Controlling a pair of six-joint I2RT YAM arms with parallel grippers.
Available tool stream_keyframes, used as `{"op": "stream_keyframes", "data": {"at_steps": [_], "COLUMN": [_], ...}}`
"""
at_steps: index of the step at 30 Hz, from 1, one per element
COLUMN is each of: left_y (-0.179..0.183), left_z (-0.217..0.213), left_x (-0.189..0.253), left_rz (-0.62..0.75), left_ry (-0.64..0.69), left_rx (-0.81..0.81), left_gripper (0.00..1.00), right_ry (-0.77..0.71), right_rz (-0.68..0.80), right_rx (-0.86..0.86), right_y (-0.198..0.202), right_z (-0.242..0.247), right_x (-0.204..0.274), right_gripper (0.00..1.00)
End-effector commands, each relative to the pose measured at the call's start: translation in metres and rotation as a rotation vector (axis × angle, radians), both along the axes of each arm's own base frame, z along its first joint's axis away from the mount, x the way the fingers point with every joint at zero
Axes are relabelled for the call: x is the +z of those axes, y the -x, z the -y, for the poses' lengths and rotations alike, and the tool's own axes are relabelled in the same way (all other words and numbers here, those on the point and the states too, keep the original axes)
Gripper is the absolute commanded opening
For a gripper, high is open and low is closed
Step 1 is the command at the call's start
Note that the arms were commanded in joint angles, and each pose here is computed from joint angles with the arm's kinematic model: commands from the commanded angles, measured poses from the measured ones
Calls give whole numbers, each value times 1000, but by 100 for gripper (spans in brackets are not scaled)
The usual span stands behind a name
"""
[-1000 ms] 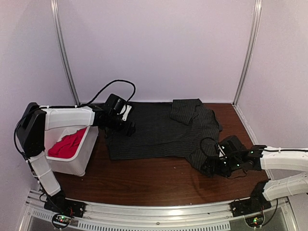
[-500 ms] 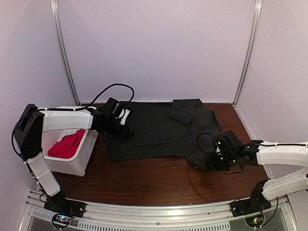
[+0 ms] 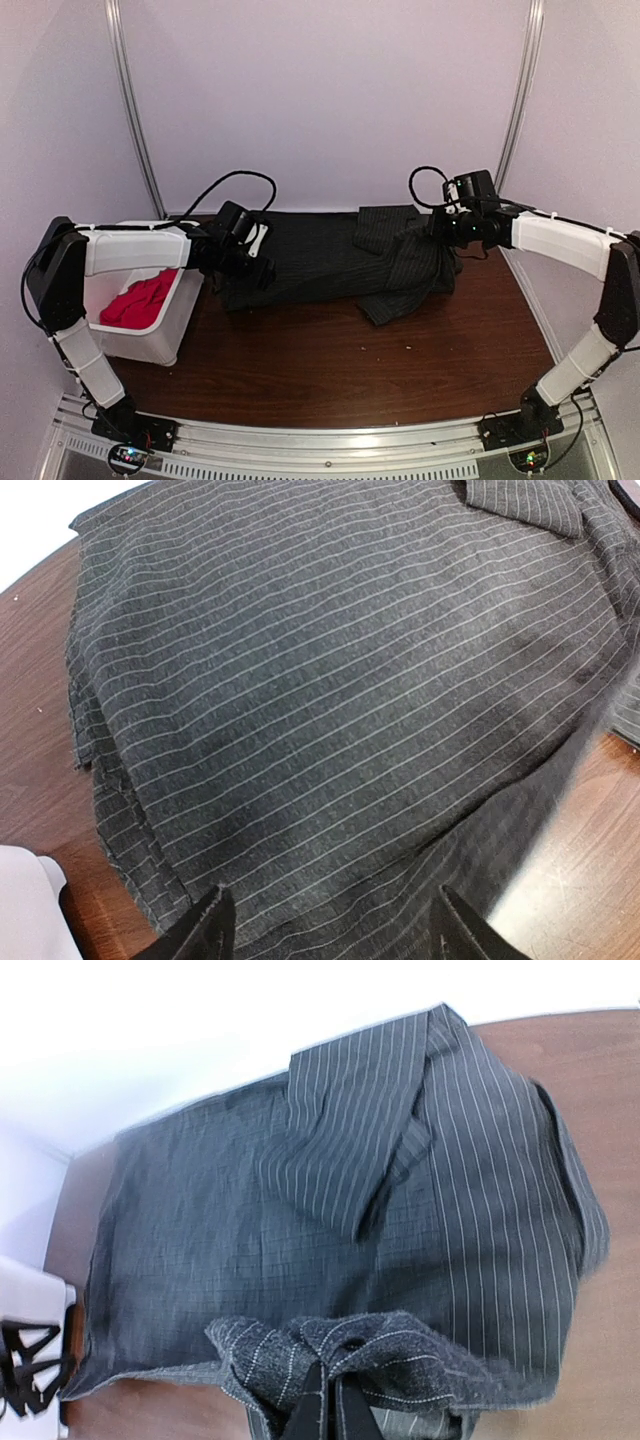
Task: Fold and stack the mixed laundry pile
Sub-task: Pick up the flattened shirt from the center of the board, then fold the flattened shirt at the center of the board.
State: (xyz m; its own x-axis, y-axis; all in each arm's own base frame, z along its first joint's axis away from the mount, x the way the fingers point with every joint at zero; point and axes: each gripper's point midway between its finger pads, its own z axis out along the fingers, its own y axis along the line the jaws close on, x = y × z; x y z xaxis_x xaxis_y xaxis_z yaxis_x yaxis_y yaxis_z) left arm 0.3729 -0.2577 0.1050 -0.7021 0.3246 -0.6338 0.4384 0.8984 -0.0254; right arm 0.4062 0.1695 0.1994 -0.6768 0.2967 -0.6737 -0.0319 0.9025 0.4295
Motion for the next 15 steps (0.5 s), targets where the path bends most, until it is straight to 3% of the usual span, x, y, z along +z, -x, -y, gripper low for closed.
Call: {"op": "stream_keyframes", "data": {"at_steps": [1,3,6,9,11,15], "left_y": [-10,-12,-13,-10,-7,-2], "left_z": [3,4,5,7,7,4], "left_x": [19,19,17,12,8,2], "left_rz": [63,65,59,48,39,31], "left_ry": [31,24,24,35,38,29], "left_rx": [17,19,13,-1,-10,-11], "left_gripper": [68,68,68,68,68,68], "right_ry": [-50,-60,-47,-27,-37,-115], "right_rz": [100,76,-12,-37,-75,-126], "right_rx": [70,72,84,90,84,117], "right_y": [-65,-81,-80,-56,-24,35], "right_z": [-5,-3,2,9,17,13], "right_x": [23,13,-14,-23,-38,-55], "right_gripper": [0,1,40,66,70,69]}}
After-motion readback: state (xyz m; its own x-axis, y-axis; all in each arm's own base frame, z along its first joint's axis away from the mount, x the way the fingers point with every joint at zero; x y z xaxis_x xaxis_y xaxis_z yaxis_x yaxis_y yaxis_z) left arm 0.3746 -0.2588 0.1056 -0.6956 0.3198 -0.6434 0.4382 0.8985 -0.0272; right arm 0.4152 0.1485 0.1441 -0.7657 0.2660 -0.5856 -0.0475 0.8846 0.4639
